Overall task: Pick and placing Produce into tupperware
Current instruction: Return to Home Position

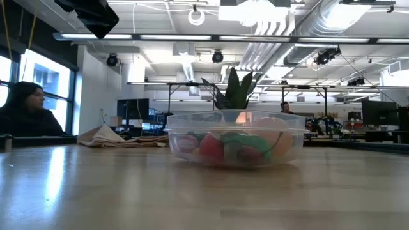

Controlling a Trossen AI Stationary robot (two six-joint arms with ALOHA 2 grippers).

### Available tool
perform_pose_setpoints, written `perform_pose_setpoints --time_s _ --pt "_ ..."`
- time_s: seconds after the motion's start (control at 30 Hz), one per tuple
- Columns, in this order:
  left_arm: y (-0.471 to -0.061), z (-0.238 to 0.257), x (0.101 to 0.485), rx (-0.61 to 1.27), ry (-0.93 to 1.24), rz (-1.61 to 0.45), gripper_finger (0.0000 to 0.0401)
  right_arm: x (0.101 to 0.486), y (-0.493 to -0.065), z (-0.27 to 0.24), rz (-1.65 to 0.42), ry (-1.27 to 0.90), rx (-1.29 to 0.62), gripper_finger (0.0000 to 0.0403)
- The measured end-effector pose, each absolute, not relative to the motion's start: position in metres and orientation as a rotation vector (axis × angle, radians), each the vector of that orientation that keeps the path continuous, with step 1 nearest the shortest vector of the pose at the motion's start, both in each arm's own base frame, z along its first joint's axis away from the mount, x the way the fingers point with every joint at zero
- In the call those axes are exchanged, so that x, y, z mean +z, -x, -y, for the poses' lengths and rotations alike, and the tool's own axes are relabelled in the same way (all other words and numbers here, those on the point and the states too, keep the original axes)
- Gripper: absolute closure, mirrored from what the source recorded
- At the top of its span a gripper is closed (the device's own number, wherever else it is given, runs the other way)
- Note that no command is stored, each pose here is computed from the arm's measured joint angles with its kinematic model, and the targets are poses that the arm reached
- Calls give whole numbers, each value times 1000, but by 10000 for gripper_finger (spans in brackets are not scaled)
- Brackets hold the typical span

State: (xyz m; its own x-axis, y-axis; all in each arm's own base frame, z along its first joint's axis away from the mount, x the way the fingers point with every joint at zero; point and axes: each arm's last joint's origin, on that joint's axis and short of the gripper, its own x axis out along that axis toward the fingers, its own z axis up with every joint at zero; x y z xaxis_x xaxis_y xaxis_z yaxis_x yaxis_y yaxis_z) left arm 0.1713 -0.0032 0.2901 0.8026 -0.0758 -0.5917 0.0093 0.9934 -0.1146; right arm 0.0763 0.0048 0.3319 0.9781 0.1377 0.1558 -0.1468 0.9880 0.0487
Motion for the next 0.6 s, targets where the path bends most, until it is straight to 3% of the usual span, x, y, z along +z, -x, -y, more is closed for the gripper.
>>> perform_pose_setpoints --time_s 0.3,0.6 --pt "-171 3 290 -46 108 -638 318 318 -49 1 171 -85 -32 403" --pt "-171 3 290 -46 108 -638 318 274 -65 1 172 -154 -29 403"
